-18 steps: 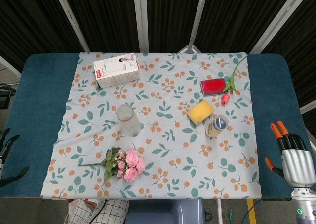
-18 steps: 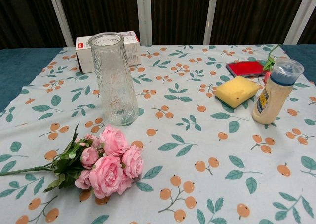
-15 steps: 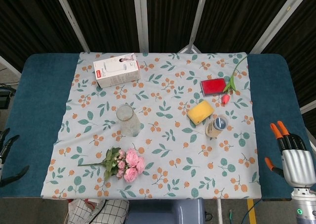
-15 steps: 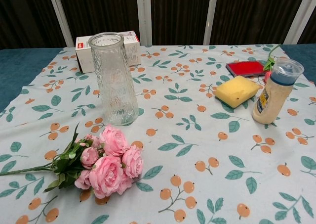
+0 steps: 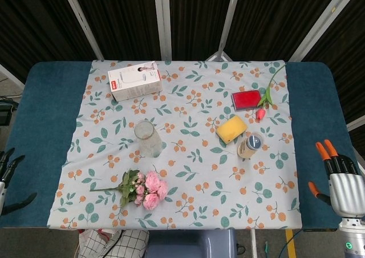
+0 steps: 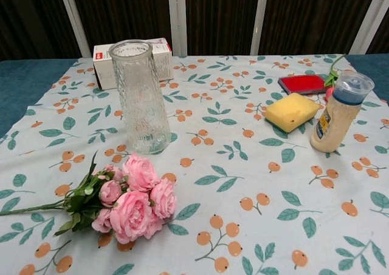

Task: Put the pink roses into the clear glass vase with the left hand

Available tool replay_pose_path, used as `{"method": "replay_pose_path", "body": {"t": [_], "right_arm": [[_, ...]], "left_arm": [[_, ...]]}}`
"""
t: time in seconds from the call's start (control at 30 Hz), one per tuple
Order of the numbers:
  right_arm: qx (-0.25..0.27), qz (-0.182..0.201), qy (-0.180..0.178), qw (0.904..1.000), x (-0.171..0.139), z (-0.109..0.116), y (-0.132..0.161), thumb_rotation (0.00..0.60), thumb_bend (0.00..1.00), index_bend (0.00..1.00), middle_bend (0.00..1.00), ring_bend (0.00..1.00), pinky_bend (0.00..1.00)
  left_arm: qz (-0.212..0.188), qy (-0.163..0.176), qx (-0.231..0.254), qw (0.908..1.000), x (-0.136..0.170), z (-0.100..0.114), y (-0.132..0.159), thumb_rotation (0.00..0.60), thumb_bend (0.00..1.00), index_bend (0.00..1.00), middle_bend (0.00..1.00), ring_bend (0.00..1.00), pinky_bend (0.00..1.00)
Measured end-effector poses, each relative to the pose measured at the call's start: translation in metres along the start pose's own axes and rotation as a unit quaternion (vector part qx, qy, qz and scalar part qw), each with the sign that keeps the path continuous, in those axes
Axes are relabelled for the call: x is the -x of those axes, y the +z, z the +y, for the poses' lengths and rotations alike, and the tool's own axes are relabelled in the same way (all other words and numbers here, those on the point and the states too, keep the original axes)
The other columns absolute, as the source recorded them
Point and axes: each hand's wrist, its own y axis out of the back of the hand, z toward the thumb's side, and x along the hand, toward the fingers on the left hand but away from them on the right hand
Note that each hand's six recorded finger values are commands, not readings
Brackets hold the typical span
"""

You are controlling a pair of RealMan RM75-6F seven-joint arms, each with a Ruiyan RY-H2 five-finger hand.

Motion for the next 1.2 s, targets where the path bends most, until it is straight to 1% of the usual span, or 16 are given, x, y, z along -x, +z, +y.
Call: {"method": "replay_pose_path", "body": {"t": [0.2, 0.3, 0.47, 0.6, 0.7, 0.87, 1.07, 1.2], "right_arm": [[0.0, 0.001, 0.008, 1.0, 0.0, -0.002, 0.0, 0.6, 0.27, 0.11, 0.07, 0.18, 0.18], [0.003, 0.001, 0.011, 0.9999, 0.0, -0.003, 0.001, 0.6, 0.27, 0.11, 0.07, 0.18, 0.18], [0.007, -0.002, 0.011, 0.9999, -0.001, -0.002, -0.001, 0.6, 0.27, 0.11, 0.07, 0.18, 0.18], [0.009, -0.001, 0.012, 0.9999, -0.001, -0.002, 0.0, 0.6, 0.27, 0.11, 0.07, 0.18, 0.18], [0.01, 0.001, 0.015, 0.9998, -0.001, -0.004, 0.001, 0.6, 0.27, 0.11, 0.07, 0.18, 0.18], [0.01, 0.001, 0.018, 0.9998, -0.001, -0.005, 0.002, 0.6, 0.27, 0.11, 0.07, 0.18, 0.18], [0.013, 0.0, 0.018, 0.9998, 0.0, -0.004, 0.001, 0.6, 0.27, 0.11, 0.07, 0.18, 0.18], [0.013, 0.0, 0.018, 0.9997, 0.0, -0.004, 0.001, 0.6, 0.27, 0.11, 0.07, 0.18, 0.18]], "left_arm": [[0.005, -0.014, 0.008, 0.9999, 0.0, -0.004, 0.002, 0.6, 0.17, 0.12, 0.0, 0.0, 0.18], [0.003, -0.035, 0.017, 0.9992, 0.0, -0.011, 0.005, 0.6, 0.15, 0.12, 0.0, 0.0, 0.18], [-0.002, -0.086, 0.044, 0.9953, -0.007, -0.028, 0.015, 0.6, 0.13, 0.11, 0.0, 0.0, 0.16], [-0.012, -0.107, 0.05, 0.9929, -0.018, -0.036, 0.029, 0.6, 0.13, 0.11, 0.0, 0.0, 0.16], [-0.028, -0.126, 0.048, 0.9905, -0.026, -0.044, 0.044, 0.6, 0.11, 0.1, 0.0, 0.0, 0.15], [-0.067, -0.161, 0.061, 0.9829, -0.038, -0.06, 0.079, 0.6, 0.08, 0.1, 0.0, 0.0, 0.12], [-0.099, -0.185, 0.05, 0.9765, -0.046, -0.073, 0.108, 0.6, 0.07, 0.1, 0.0, 0.0, 0.1], [-0.125, -0.202, 0.053, 0.97, -0.047, -0.085, 0.133, 0.6, 0.07, 0.1, 0.0, 0.0, 0.1]]}}
